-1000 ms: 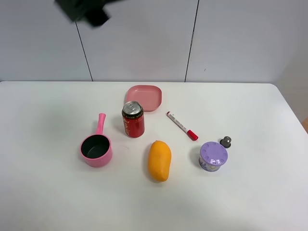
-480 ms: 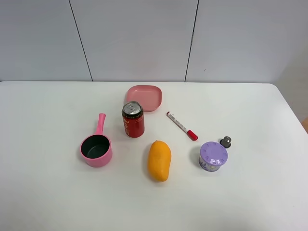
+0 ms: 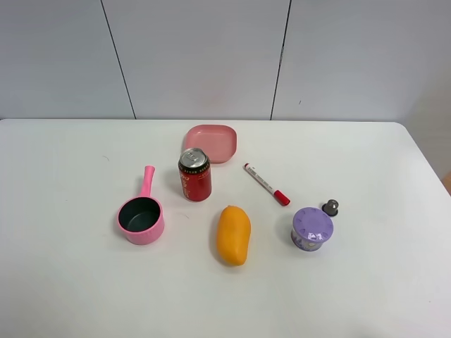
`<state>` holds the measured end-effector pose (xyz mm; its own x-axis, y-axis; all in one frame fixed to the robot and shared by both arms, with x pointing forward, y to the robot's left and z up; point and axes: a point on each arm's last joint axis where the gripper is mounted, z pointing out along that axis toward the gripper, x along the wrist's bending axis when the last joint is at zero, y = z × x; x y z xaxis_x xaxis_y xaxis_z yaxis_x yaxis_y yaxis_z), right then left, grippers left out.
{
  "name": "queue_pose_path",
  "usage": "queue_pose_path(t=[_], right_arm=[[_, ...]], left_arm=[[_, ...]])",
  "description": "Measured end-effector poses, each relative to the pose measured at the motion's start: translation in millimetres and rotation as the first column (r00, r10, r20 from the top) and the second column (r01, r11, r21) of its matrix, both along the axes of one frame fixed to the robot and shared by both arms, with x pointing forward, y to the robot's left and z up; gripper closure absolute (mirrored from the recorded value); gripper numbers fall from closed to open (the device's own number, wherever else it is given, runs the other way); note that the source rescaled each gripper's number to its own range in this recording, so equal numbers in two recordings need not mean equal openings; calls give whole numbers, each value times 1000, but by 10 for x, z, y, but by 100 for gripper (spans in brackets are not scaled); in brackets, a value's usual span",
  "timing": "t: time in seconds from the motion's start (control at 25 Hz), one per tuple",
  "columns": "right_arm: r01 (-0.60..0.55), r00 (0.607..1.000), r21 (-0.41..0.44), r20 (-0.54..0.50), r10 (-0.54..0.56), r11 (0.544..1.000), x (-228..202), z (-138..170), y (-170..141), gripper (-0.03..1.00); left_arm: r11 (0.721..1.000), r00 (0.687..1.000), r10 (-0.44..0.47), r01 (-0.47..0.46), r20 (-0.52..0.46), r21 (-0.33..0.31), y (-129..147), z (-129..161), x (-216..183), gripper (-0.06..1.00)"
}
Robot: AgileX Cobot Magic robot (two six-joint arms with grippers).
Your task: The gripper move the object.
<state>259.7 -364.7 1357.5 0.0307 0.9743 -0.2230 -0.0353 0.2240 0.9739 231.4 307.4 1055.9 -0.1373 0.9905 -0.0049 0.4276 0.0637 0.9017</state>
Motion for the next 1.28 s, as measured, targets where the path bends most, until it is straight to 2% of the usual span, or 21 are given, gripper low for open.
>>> queue_pose_path(t=[0.2,0.4,0.56,0.76,0.88,1.08,1.2,1.28], right_arm=[[87,996,67,-3,-87,994,-555,-210,-22,-3],[170,984,75,-64,-165,983,-944,-809,134,-3],[175,967,72,-199,-158,982,-866,-1433,301,-3],[127,914,99,-398,-77,987,-598,-2250,425,-3],[118,892,139,-451,-43,983,-514,-2616,467,-3],[80,866,194,-500,28,978,-381,-2933,549,-3],[58,849,226,-524,72,972,-336,-3022,594,-3],[49,856,234,-510,79,971,-321,-3020,602,-3]], left_arm=[[1000,1000,0,0,0,0,0,0,0,-6],[1000,1000,0,0,0,0,0,0,0,-6],[1000,1000,0,0,0,0,0,0,0,-6],[1000,1000,0,0,0,0,0,0,0,-6],[1000,1000,0,0,0,0,0,0,0,-6],[1000,1000,0,0,0,0,0,0,0,-6],[1000,1000,0,0,0,0,0,0,0,-6],[1000,1000,0,0,0,0,0,0,0,-6]])
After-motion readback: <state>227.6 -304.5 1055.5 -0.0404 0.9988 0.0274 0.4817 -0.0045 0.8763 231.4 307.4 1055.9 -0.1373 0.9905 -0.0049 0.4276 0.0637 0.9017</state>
